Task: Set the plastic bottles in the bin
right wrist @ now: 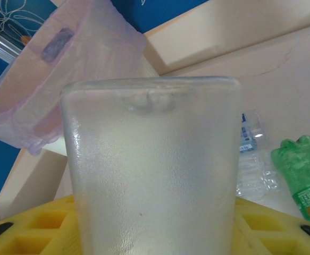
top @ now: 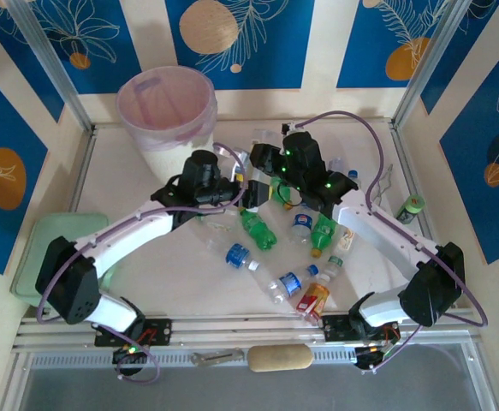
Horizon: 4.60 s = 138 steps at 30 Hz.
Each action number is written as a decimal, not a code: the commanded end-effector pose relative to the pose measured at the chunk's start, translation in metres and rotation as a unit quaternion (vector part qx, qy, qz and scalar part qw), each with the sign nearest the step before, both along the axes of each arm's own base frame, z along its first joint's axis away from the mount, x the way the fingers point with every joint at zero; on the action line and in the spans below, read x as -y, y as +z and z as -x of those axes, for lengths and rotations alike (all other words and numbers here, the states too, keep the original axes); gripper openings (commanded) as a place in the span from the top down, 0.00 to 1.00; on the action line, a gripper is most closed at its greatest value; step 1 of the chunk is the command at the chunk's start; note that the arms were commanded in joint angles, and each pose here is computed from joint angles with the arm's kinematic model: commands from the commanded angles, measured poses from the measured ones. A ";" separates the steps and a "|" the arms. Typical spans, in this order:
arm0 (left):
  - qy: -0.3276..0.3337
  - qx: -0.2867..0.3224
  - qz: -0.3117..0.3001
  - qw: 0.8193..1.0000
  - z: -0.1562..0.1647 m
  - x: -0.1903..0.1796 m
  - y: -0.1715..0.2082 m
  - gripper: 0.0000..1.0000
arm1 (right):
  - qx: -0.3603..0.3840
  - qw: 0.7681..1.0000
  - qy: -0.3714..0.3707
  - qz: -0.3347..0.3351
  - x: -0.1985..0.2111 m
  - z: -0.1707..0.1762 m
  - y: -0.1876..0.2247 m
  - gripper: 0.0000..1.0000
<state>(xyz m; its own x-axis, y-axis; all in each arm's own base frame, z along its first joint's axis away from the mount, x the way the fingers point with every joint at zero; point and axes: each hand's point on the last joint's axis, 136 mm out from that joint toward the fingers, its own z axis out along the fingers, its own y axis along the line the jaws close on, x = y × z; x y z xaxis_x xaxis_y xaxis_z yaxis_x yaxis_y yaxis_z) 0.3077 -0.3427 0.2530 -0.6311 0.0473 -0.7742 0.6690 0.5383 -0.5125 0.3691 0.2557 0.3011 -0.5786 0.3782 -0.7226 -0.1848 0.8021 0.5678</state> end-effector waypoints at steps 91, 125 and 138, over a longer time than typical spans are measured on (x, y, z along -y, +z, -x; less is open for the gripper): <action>0.304 0.105 -0.249 0.914 -0.276 -0.254 0.028 0.22 | -0.007 0.995 -0.102 -0.014 0.131 0.043 -0.032 0.00; 0.195 0.023 0.054 0.979 -0.049 -0.171 0.063 0.00 | -0.341 0.903 -0.064 0.255 0.115 0.050 -0.210 0.14; 0.192 0.019 0.022 0.981 -0.045 -0.139 0.026 0.00 | -0.375 0.878 -0.088 0.286 0.120 0.055 -0.248 0.20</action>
